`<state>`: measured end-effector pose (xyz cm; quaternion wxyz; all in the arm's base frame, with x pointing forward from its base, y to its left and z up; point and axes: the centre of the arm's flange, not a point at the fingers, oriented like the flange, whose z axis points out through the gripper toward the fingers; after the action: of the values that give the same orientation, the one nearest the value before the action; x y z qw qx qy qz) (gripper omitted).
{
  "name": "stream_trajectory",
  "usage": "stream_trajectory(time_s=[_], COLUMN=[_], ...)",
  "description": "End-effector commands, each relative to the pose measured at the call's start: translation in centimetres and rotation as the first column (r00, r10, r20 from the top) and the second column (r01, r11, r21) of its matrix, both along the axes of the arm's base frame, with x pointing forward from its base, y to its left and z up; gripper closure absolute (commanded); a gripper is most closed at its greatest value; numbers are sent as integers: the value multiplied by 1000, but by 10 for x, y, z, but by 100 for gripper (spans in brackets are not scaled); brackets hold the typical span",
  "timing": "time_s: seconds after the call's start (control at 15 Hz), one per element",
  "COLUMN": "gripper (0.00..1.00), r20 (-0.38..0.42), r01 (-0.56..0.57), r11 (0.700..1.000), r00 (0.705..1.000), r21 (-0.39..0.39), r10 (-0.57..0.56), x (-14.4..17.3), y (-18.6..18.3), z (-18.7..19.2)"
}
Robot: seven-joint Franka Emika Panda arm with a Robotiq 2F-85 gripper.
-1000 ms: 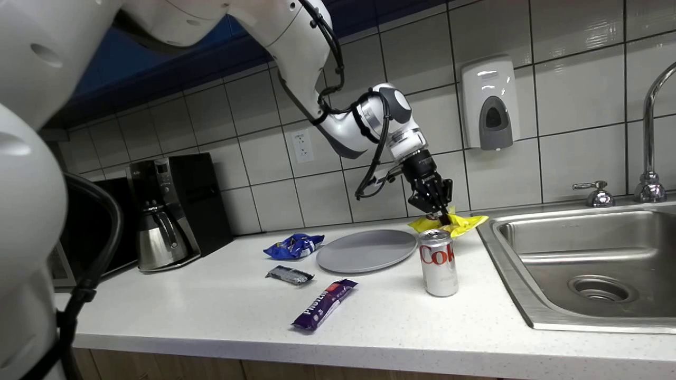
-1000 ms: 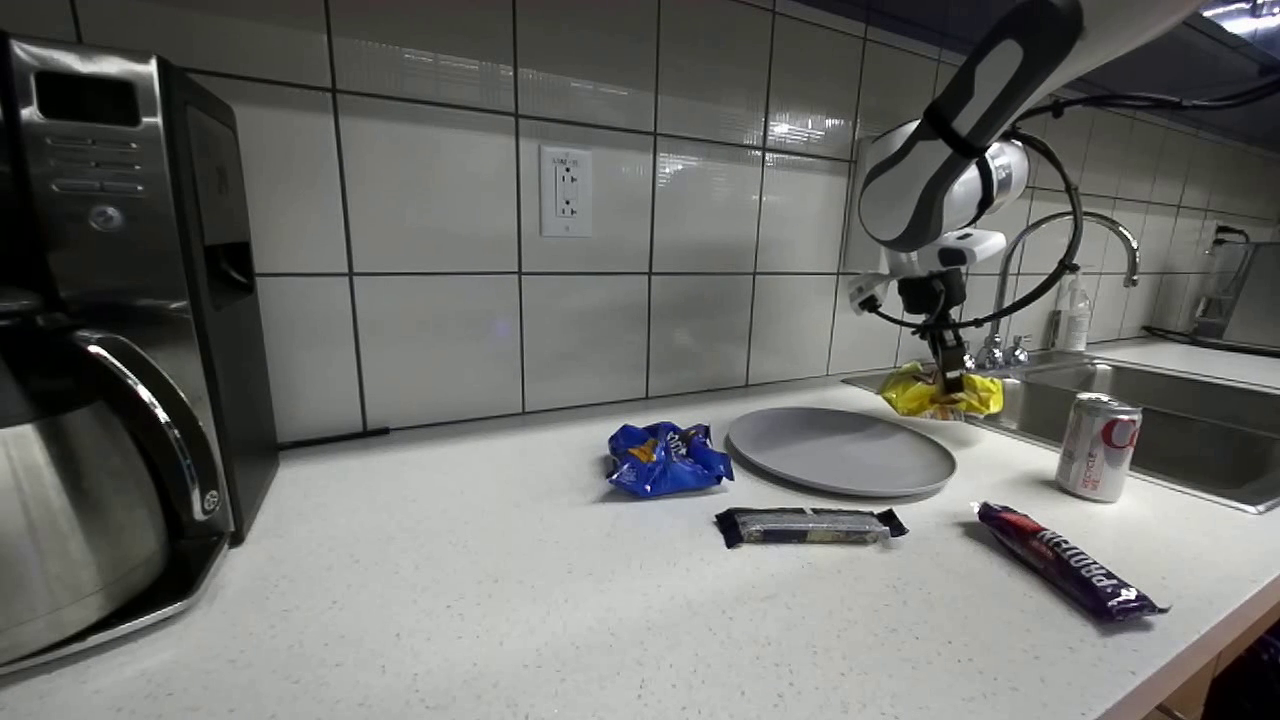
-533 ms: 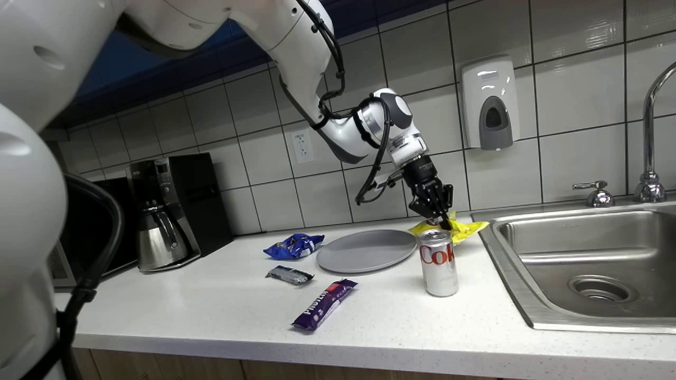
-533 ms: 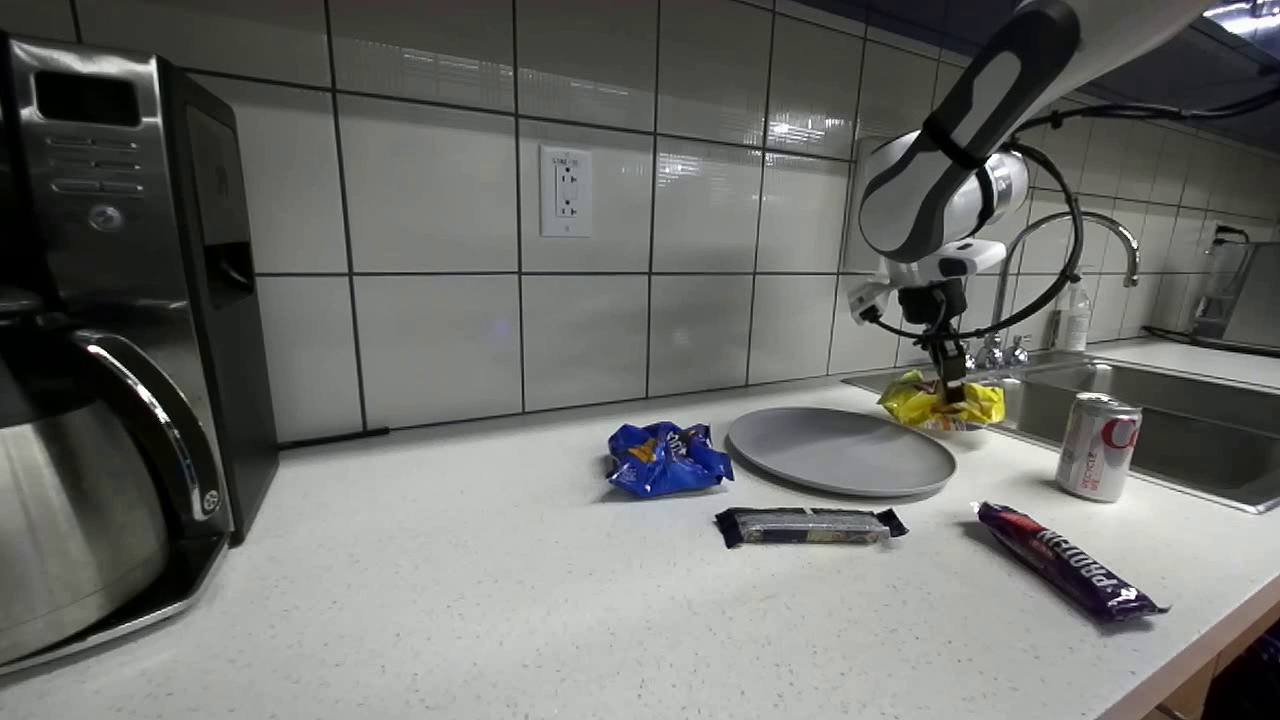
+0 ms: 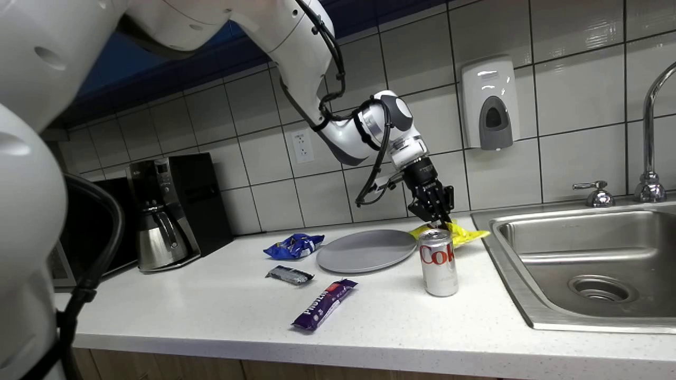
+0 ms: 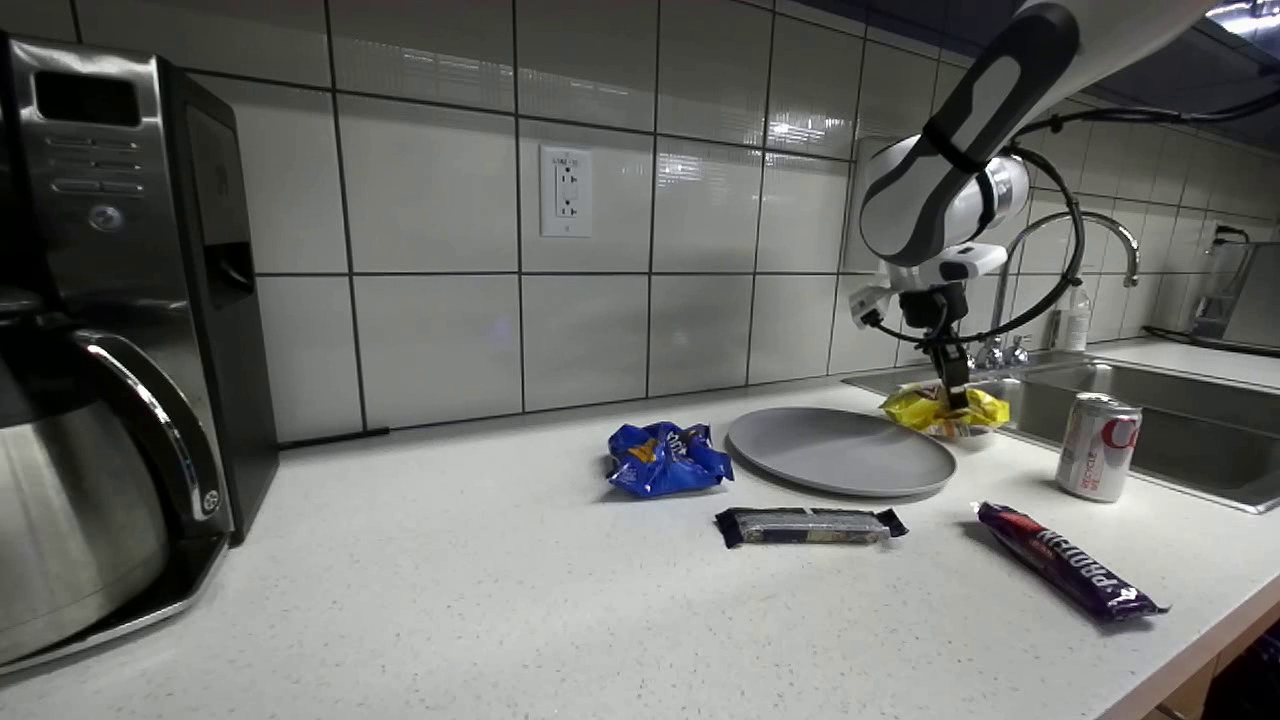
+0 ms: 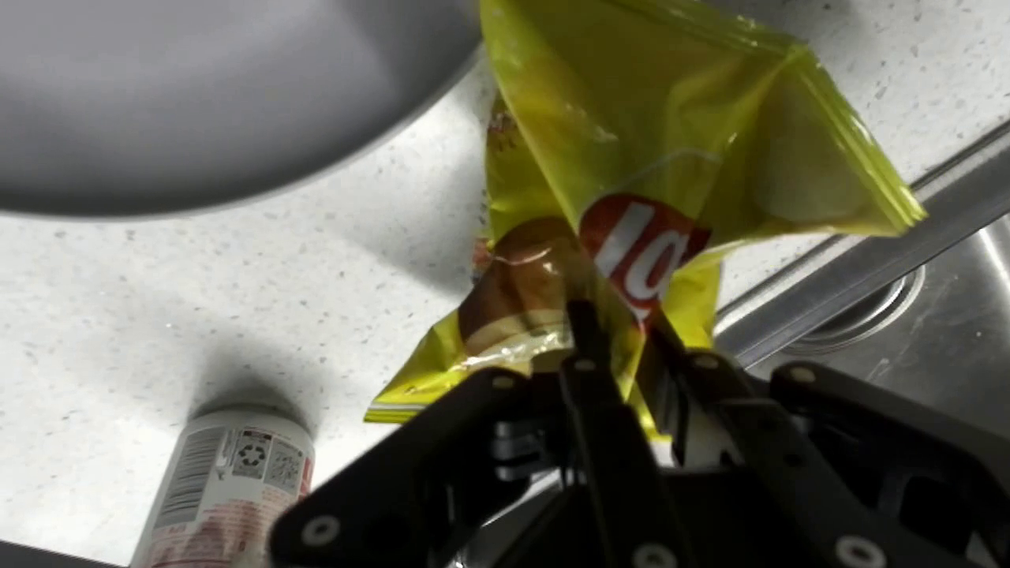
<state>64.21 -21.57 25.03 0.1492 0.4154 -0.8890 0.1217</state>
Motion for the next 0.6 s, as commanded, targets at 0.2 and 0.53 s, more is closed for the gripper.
stream_trajectory(time_s=[0.2,0.53], gripper=[28,0], r20=[20,41], r01=[-29,-126], r11=[1000,990], r00=[999,991], r21=[-10,-57], r10=[29,129], x=[0,4], y=[5,32], z=[19,59])
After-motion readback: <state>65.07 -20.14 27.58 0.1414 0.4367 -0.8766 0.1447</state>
